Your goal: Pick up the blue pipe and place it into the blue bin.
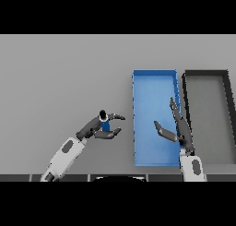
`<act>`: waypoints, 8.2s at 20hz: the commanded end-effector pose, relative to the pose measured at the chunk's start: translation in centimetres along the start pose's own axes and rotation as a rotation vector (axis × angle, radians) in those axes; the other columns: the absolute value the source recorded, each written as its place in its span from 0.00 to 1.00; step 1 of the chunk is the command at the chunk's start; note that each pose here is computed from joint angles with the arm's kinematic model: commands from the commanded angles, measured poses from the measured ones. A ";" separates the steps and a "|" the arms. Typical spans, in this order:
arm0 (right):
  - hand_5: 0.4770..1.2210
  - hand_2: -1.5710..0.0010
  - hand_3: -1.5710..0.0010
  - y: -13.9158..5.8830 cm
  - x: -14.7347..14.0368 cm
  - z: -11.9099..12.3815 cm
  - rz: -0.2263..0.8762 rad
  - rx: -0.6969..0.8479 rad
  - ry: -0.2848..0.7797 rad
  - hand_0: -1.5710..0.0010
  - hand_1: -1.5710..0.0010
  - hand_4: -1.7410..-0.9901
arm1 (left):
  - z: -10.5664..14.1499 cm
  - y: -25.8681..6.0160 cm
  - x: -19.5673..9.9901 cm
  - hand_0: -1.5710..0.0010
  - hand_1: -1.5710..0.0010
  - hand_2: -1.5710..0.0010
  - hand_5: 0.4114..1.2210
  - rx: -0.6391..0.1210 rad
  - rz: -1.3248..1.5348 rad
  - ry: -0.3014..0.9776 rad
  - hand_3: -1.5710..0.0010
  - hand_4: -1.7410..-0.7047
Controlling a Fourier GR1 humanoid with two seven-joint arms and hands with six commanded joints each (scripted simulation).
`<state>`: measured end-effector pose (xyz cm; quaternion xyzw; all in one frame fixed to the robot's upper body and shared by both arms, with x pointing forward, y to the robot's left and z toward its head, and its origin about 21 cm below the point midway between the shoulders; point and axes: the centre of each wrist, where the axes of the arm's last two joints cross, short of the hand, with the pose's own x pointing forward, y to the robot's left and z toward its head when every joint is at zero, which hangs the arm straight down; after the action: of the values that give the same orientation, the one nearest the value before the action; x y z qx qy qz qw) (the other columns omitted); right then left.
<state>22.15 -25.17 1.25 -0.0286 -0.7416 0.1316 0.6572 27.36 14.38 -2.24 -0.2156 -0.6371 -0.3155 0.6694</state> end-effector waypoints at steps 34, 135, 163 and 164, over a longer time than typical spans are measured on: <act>0.19 1.00 1.00 0.4 -0.2 0.9 -0.009 -0.019 -0.008 1.00 1.00 0.72 | -1.3 -2.8 8.0 0.00 0.00 0.00 1.00 -0.087 -0.057 -0.265 0.08 0.01; 1.00 0.00 0.00 -5.2 21.9 -20.6 -0.268 0.370 -0.081 0.00 0.00 0.32 | -0.3 -0.2 7.3 1.00 1.00 1.00 0.06 -0.093 -0.224 -0.052 1.00 0.88; 0.61 0.91 0.94 -3.3 6.0 -13.6 0.038 0.315 0.787 0.90 0.91 0.73 | 0.2 -0.9 7.3 1.00 1.00 1.00 0.08 -0.101 -0.226 -0.058 1.00 0.88; 0.58 0.93 0.96 -3.5 6.0 -13.4 0.053 0.322 0.789 0.90 0.92 0.73 | 0.4 -0.7 7.4 1.00 1.00 1.00 0.08 -0.102 -0.222 -0.068 1.00 0.88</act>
<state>34.98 -25.13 9.21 0.0072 -0.4024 0.2417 0.8830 26.50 13.03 5.04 -0.1885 -0.6629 -0.4119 0.5961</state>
